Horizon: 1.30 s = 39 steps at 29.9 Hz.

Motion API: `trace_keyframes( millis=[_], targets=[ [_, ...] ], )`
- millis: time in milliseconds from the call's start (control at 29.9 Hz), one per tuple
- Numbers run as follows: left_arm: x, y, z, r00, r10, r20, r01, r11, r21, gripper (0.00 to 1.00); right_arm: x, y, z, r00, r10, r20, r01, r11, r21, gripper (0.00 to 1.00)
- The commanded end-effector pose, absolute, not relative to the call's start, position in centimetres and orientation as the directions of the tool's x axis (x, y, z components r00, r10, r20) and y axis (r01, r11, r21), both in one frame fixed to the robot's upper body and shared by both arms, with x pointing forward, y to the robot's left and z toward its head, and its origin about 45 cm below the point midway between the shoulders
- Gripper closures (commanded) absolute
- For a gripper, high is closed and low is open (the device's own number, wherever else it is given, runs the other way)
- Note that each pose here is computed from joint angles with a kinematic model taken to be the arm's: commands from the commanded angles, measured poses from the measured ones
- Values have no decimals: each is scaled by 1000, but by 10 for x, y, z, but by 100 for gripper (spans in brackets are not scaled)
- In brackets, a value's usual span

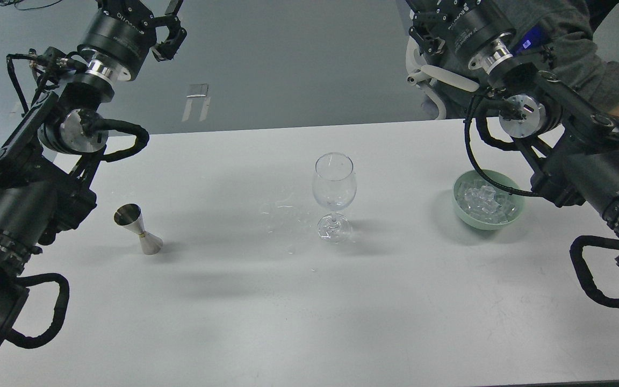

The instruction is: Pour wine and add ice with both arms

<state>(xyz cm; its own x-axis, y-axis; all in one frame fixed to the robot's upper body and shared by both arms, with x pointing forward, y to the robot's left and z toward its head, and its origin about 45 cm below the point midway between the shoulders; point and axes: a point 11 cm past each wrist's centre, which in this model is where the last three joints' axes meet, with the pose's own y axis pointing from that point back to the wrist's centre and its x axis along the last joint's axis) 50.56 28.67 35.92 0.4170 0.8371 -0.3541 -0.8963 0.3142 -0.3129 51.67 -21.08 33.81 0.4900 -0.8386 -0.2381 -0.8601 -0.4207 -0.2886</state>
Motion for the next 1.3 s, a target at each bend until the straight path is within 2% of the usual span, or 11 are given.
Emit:
trace_keyframes(
  millis=[0, 1270],
  targets=[
    [506, 286, 359, 417, 837, -354, -896, 314, -313, 2, 516, -214, 338, 491, -838, -236, -859, -423, -288, 0],
    [505, 283, 362, 426, 833, -353, -891, 320, -321, 2, 515, -222, 334, 479, -846, -235, -866, -413, -280, 0]
  ],
)
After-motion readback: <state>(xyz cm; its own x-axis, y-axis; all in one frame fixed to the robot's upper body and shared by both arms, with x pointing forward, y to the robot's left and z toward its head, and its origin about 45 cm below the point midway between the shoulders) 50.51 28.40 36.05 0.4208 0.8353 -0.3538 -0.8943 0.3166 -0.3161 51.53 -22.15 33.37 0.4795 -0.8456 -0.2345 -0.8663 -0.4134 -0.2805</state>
